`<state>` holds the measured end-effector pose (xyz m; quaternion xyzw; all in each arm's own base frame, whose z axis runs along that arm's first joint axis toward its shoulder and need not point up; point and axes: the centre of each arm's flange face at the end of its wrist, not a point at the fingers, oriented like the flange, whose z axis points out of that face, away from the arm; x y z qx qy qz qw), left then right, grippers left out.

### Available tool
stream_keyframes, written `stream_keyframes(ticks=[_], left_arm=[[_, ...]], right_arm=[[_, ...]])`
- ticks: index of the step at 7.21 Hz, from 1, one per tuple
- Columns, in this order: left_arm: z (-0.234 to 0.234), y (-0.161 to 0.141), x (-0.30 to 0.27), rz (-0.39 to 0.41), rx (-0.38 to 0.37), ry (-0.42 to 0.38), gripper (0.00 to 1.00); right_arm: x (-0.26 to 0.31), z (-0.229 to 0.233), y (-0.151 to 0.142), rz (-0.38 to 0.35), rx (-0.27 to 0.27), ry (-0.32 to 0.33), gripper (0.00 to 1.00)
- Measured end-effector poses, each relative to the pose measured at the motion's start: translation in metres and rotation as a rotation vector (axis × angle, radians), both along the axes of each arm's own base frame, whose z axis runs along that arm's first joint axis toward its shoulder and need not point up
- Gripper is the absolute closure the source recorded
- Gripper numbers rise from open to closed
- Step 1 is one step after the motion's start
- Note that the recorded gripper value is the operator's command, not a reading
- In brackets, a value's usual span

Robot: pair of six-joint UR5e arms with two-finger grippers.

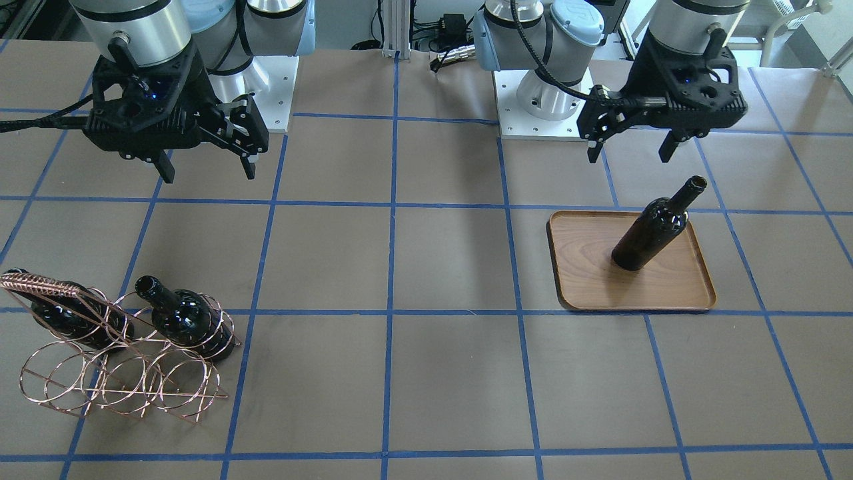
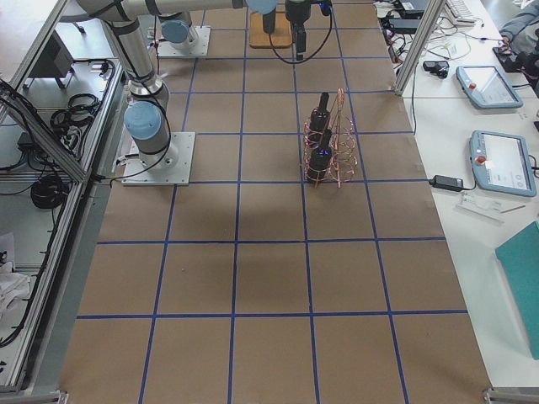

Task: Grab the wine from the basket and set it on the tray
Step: 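Open the left gripper and raise it away from the tray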

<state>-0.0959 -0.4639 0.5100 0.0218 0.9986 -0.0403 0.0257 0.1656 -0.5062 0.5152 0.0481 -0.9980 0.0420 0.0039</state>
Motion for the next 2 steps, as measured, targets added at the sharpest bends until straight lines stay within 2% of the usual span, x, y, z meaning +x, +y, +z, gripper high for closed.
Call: stream_keyframes(ticks=[2], left_arm=[[0.0002, 0.0049, -0.0153, -0.038, -0.006, 0.052, 0.00]], right_arm=[[-0.0007, 0.0000, -0.0008, 0.002, -0.004, 0.003, 0.00]])
